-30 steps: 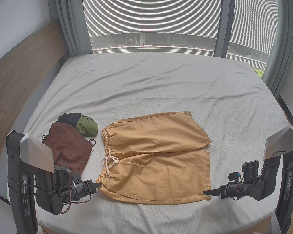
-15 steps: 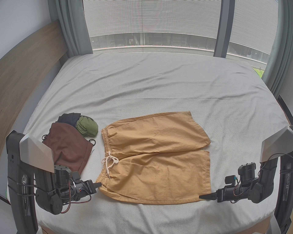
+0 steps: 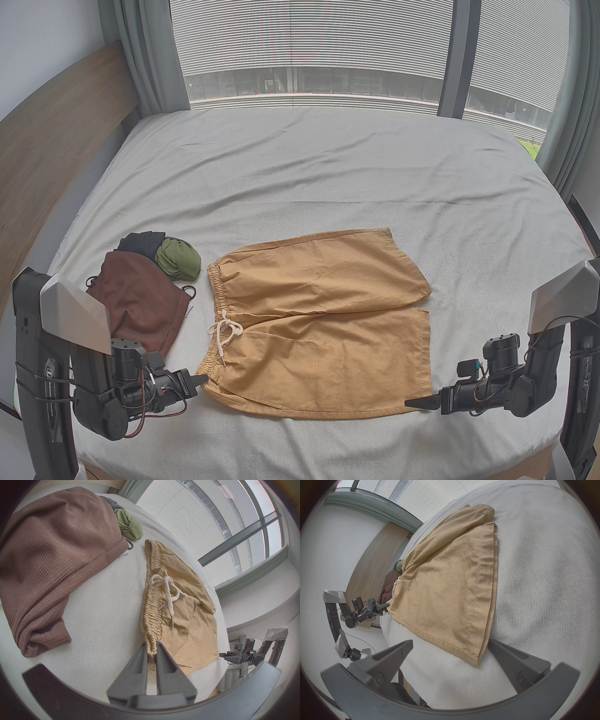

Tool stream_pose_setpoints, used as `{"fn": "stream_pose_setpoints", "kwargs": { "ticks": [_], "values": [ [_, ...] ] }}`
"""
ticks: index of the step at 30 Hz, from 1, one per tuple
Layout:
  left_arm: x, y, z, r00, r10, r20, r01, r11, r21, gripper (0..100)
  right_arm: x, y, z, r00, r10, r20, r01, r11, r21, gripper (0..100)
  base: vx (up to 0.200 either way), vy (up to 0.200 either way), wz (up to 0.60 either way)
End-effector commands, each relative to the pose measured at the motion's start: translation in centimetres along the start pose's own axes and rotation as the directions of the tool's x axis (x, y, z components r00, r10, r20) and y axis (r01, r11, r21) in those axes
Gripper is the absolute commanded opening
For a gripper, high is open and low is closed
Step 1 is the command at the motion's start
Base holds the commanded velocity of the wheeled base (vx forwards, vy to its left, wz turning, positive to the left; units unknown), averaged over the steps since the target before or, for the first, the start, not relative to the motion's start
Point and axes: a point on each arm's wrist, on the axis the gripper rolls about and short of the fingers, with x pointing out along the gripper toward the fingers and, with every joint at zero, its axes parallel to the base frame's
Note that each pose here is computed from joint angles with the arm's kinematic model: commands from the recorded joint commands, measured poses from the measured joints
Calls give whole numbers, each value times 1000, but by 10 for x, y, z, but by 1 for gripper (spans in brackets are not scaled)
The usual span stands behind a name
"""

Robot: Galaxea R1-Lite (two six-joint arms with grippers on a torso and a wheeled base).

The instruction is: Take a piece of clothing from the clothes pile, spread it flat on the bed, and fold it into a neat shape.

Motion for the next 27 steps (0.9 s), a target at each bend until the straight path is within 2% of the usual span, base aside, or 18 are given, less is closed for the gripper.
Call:
{"fn": "stream_pose_setpoints", "kwargs": {
  "ticks": [1, 3, 4, 22, 27],
  "values": [
    [0, 0, 0, 1000, 0, 0, 0, 1000, 0, 0, 1, 0, 0, 1000, 2, -2, -2, 1000, -1, 100, 0, 0, 0],
    [0, 0, 0, 1000, 0, 0, 0, 1000, 0, 0, 1, 0, 0, 1000, 2, 0, -2, 1000, 0, 100, 0, 0, 0],
    [0, 0, 0, 1000, 0, 0, 0, 1000, 0, 0, 1, 0, 1, 1000, 2, 1, -2, 1000, 1, 0, 0, 0, 0],
    [0, 0, 0, 1000, 0, -2, 0, 1000, 0, 0, 1, 0, 1, 1000, -5, 4, 5, 1000, 18, 0, 0, 0, 0],
    [-7, -1, -4, 1000, -13, -27, 13, 1000, -3, 0, -4, 1, 1, 1000, -21, 8, 20, 999, 29, 0, 0, 0, 0]
  ]
}}
